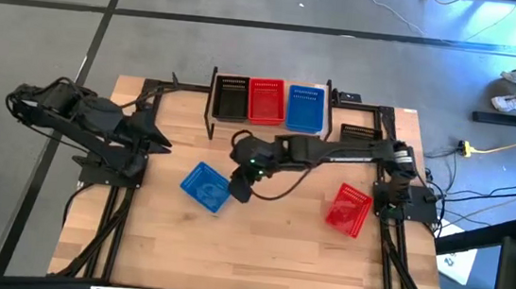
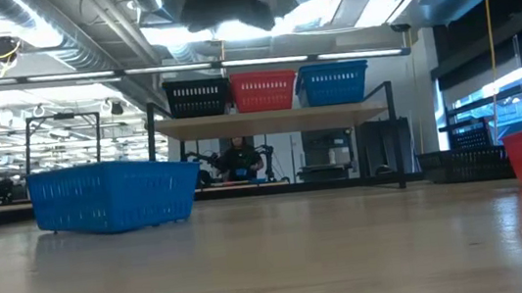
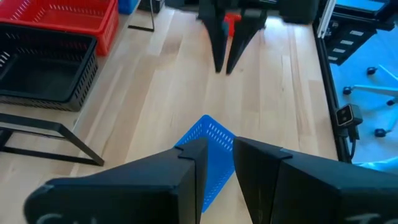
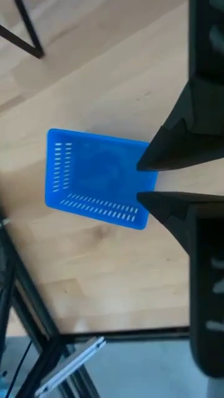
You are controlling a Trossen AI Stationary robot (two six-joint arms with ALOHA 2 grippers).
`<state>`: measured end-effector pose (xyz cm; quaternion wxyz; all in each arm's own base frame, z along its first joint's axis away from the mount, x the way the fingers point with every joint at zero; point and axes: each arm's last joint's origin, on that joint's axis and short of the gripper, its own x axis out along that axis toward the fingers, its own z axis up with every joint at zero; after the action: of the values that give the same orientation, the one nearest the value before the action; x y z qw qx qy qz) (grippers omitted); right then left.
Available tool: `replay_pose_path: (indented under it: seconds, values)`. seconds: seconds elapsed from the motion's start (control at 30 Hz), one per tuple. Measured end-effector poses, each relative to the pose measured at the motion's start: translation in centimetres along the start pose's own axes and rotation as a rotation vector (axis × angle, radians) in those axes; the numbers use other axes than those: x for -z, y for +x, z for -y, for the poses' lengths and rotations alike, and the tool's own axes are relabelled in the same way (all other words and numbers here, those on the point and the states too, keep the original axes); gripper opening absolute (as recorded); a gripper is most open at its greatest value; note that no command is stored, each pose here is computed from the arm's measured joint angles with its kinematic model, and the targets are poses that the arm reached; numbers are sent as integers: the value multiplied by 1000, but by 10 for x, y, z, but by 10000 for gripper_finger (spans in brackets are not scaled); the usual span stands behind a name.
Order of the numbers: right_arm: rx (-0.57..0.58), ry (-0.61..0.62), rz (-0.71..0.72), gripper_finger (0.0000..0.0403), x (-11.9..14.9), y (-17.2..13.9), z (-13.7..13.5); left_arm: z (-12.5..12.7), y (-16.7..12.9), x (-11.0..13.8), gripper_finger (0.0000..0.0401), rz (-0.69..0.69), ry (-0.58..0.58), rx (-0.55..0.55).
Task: Stack baskets on shelf by color
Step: Stack the blue bin on the blue bin on the shelf
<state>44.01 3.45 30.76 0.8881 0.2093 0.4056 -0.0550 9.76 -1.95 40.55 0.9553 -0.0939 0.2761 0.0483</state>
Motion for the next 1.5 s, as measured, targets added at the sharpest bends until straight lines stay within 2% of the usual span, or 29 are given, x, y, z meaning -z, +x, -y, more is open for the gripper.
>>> replay_pose_path:
  seconds: [0.17,0.33,0.5,0.6,0.7,0.87,1.1,1.2,1.5]
  values:
    - [28,-49,-61,74,5,29,10,0,0,1,69,-10,5,-4]
    - [4,-281,-84,75,9,50,13,-1,0,4,69,-41,15,-15]
    - [-3,-365,-103,40,13,62,14,-2,0,5,69,-47,17,-18]
    - [-17,-351,-100,18,13,65,14,-2,0,5,69,-46,17,-17]
    - [-24,-330,-116,14,15,69,15,-2,0,5,69,-47,17,-18]
    - [-21,-258,-149,44,18,79,21,-2,0,5,69,-47,17,-17]
    - [20,-253,-133,94,18,87,27,-2,0,5,69,-47,17,-17]
    - [42,-243,-124,101,17,89,31,-2,0,5,69,-47,17,-17]
    - [77,-48,-107,103,10,99,53,-2,0,5,69,-47,17,-18]
